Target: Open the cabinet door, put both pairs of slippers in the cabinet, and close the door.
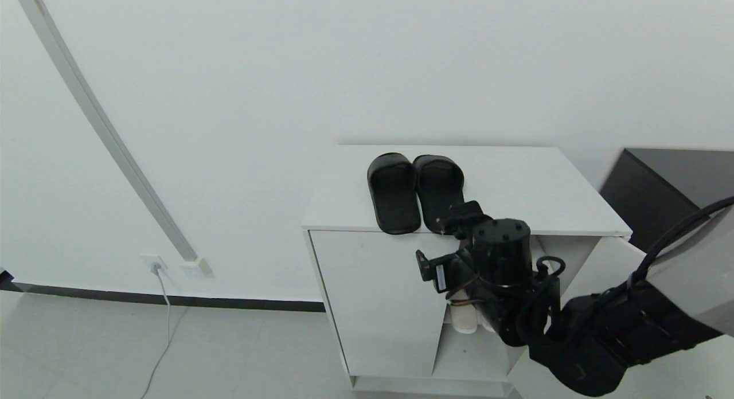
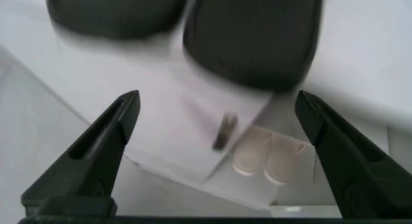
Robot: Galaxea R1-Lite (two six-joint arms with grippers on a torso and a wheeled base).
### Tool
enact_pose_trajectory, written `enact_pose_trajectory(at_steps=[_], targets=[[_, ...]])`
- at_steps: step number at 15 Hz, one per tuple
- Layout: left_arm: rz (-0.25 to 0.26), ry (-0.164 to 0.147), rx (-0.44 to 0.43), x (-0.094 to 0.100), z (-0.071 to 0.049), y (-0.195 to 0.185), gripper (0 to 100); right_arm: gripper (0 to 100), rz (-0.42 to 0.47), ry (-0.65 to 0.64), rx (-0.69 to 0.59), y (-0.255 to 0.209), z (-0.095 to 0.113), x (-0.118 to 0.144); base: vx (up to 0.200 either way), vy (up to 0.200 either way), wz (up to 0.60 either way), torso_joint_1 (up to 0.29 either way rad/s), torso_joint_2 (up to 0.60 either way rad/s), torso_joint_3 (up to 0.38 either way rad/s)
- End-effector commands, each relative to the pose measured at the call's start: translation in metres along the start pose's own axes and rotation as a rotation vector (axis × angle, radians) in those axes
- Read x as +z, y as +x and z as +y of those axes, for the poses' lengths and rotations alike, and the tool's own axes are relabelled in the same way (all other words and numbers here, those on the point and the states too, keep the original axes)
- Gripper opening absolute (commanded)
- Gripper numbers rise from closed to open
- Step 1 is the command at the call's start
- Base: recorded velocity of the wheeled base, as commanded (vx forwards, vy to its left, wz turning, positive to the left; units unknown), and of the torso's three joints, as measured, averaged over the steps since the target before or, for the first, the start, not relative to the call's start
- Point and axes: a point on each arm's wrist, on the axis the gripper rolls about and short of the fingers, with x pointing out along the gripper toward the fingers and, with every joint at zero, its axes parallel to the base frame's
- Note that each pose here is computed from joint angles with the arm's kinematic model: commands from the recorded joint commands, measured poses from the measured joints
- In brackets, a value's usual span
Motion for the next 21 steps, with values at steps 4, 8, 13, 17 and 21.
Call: enact_pose_trajectory(at_steps=[4, 8, 13, 17, 21], targets=[[0.001, 0.000, 0.000, 0.000, 0.000, 0.000, 0, 100, -0.043, 0.151, -0.045, -0.002, 0.017, 0.076, 0.000, 0.000, 0.00, 0.000, 0.00, 0.000], [0.001, 0.000, 0.000, 0.000, 0.000, 0.000, 0, 100, -0.048, 0.150, -0.043, -0.004, 0.023, 0.077, 0.000, 0.000, 0.00, 0.000, 0.00, 0.000], [0.001, -0.002, 0.000, 0.000, 0.000, 0.000, 0, 100, -0.050, 0.149, -0.043, -0.002, 0.028, 0.076, 0.080, 0.000, 0.00, 0.000, 0.00, 0.003], [0.001, -0.002, 0.000, 0.000, 0.000, 0.000, 0, 100, -0.049, 0.148, -0.053, -0.001, 0.028, 0.074, 0.200, 0.000, 0.00, 0.001, 0.00, 0.001], [0.001, -0.002, 0.000, 0.000, 0.000, 0.000, 0, 100, -0.040, 0.142, -0.052, 0.005, 0.032, 0.069, 0.000, 0.000, 0.00, 0.000, 0.00, 0.000]])
